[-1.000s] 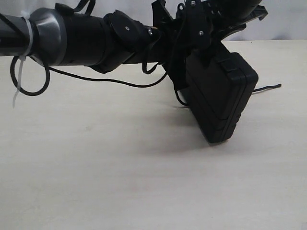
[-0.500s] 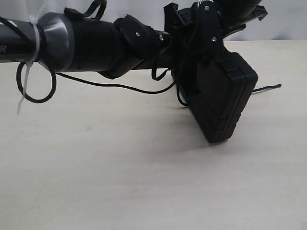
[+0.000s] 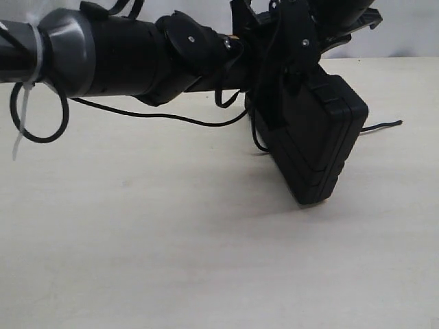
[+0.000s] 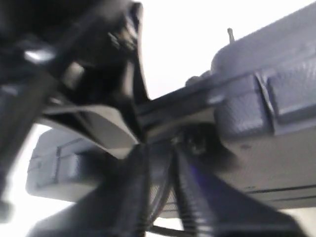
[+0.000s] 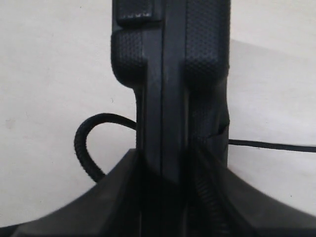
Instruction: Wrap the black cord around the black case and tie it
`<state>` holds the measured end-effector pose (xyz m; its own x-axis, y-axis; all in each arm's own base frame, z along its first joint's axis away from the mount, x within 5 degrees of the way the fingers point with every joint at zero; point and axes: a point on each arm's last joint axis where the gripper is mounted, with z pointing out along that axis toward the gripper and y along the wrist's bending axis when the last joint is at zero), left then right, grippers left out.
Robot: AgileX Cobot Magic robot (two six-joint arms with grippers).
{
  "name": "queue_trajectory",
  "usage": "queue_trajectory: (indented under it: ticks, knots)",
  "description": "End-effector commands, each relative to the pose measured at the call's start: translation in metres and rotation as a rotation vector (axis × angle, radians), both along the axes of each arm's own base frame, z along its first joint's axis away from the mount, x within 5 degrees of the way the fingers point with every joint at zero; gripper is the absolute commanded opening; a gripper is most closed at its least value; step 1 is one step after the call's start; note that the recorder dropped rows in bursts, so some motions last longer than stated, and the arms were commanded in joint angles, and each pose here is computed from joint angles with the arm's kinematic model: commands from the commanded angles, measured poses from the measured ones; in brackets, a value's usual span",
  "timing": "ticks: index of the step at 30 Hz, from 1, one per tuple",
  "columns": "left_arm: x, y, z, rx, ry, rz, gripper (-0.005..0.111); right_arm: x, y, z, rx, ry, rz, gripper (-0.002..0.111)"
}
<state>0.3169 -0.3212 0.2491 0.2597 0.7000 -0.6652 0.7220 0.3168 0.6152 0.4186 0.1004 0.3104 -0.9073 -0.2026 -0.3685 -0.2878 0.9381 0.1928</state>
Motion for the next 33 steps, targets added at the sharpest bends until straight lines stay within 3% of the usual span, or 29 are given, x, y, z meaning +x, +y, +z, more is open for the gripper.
queue_trajectory:
  ticks: [1,5,11,18,33]
  knots:
    - [-0.003,0.006,0.015,-0.042,0.047,-0.03,0.045,0.0,-0.001,0.002,-0.001,-0.008,-0.004,0.033]
    - [-0.004,0.021,0.019,-0.035,0.075,-0.037,0.05,0.0,-0.001,0.002,-0.001,-0.008,-0.004,0.032]
    - [0.004,0.058,0.028,-0.087,0.107,0.078,0.049,-0.001,0.001,0.002,0.025,-0.001,-0.003,0.031]
    - [0.022,0.106,0.04,-0.172,0.176,0.211,0.049,-0.005,0.011,-0.006,0.035,0.029,0.02,0.004]
    - [0.039,0.157,0.032,-0.186,0.353,0.224,0.043,-0.04,0.095,-0.056,0.028,0.063,0.161,0.005]
